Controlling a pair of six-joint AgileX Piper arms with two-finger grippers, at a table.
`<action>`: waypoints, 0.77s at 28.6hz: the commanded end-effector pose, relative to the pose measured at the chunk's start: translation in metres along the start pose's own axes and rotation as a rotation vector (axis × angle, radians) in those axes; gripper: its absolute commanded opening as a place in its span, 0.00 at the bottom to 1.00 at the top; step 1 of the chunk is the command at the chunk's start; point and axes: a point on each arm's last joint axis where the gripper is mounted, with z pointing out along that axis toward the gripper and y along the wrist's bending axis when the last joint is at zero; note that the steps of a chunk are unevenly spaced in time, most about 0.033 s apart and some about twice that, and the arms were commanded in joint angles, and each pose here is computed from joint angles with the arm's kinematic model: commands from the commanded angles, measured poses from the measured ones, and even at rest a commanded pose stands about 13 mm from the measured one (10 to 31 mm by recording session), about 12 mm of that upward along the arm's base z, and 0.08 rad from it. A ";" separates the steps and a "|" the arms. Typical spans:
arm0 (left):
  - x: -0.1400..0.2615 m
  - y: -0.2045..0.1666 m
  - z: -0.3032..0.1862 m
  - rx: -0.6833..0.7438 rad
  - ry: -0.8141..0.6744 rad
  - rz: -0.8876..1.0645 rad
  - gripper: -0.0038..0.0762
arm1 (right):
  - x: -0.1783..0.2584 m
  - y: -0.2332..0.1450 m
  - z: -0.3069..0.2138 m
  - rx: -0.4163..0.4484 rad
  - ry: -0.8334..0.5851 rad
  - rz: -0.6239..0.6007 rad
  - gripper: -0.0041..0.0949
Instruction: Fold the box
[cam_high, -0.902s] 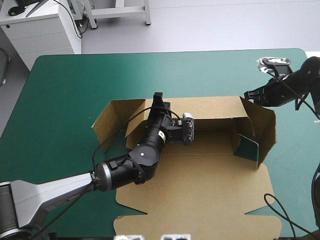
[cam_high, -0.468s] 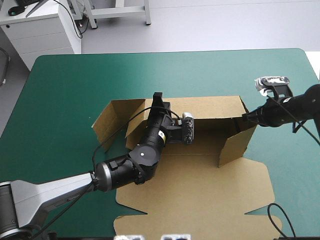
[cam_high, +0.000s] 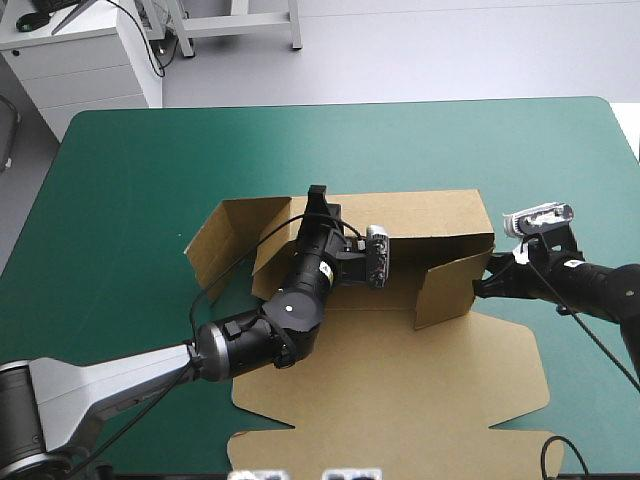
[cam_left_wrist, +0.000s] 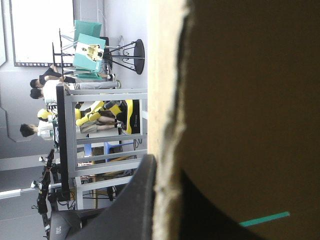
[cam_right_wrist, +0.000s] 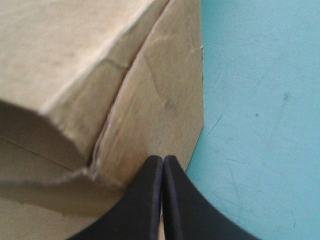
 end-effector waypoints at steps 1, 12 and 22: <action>-0.001 0.005 -0.003 0.004 0.017 -0.058 0.04 | -0.005 0.003 -0.007 0.007 -0.060 -0.050 0.03; 0.001 0.002 0.000 0.000 0.050 -0.047 0.04 | -0.008 0.003 -0.011 0.012 -0.017 -0.217 0.53; 0.001 0.003 0.000 -0.002 0.053 -0.047 0.04 | -0.008 0.006 -0.011 -0.020 -0.022 -0.241 0.53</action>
